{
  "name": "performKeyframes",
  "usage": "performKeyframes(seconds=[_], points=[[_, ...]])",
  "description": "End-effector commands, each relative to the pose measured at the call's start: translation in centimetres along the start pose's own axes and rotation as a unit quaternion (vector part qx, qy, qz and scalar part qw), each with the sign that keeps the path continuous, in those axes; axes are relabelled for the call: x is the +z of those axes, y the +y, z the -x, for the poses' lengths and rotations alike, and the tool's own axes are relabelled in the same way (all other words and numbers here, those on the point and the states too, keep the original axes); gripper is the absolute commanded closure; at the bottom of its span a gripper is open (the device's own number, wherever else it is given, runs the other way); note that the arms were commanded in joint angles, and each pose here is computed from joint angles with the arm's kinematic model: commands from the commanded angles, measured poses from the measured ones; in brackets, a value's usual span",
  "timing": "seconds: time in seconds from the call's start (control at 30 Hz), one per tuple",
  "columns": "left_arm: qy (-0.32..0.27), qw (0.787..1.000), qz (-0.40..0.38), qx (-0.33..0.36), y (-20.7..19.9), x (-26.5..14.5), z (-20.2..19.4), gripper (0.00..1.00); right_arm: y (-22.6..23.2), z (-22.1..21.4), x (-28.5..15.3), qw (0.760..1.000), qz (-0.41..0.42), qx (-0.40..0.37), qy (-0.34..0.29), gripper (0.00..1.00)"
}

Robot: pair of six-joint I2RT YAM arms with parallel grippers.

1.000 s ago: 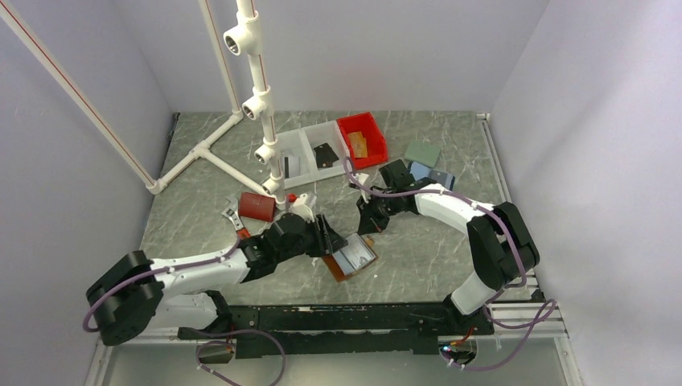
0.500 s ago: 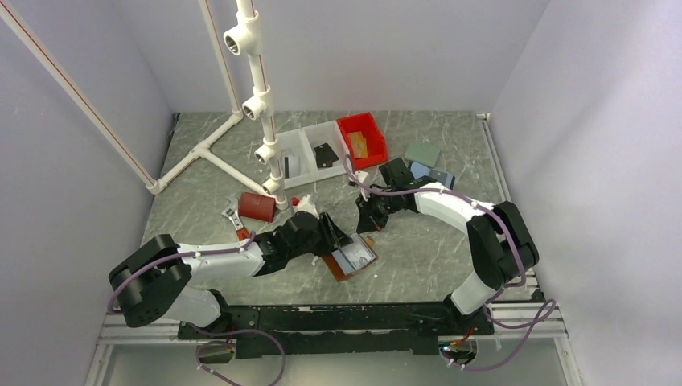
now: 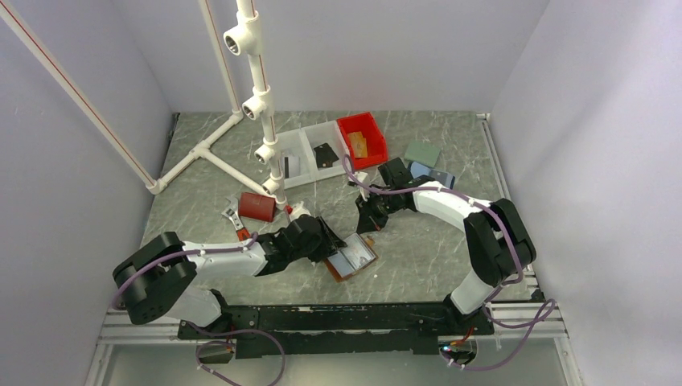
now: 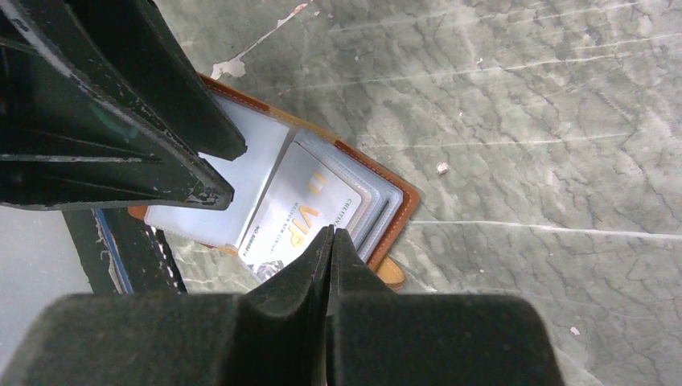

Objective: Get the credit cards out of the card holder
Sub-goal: Remove the credit card from the card holder.

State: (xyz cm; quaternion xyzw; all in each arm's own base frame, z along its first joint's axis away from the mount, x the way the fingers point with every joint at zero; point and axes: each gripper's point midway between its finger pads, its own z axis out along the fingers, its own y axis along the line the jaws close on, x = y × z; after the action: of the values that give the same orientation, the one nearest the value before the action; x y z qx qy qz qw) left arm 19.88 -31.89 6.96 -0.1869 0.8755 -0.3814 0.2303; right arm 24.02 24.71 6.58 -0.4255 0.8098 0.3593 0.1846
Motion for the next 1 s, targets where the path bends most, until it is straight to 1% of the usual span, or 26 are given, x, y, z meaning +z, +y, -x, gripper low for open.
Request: performKeyframes(seconds=[0.0, 0.17, 0.4, 0.53, 0.83, 0.97], points=[[0.000, 1.000, 0.016, -0.003, 0.4, 0.1, -0.1, 0.53, 0.3, 1.7, -0.4, 1.000, 0.010, -0.014, -0.017, 1.00], [0.003, 1.000, 0.021, -0.003, 1.3, 0.1, -0.3, 0.53, 0.5, 1.5, -0.2, 1.000, 0.017, -0.010, -0.014, 1.00], [0.005, 0.999, -0.024, 0.032, 0.8, -0.2, -0.6, 0.53, 0.9, 0.9, 0.4, 0.999, 0.040, 0.004, 0.006, 1.00], [-0.001, 0.998, -0.039, 0.039, 0.8, -0.4, -0.5, 0.53, 1.1, 0.5, 0.9, 0.998, 0.051, 0.013, 0.023, 1.00], [-0.002, 0.996, -0.067, 0.060, 0.0, -0.5, -0.6, 0.54, 1.4, 0.5, 1.0, 0.998, 0.055, 0.013, 0.025, 1.00], [-0.002, 0.995, -0.079, 0.067, -0.4, -0.5, -0.6, 0.56, 1.5, 0.3, 1.1, 0.997, 0.062, 0.014, 0.032, 0.98]])
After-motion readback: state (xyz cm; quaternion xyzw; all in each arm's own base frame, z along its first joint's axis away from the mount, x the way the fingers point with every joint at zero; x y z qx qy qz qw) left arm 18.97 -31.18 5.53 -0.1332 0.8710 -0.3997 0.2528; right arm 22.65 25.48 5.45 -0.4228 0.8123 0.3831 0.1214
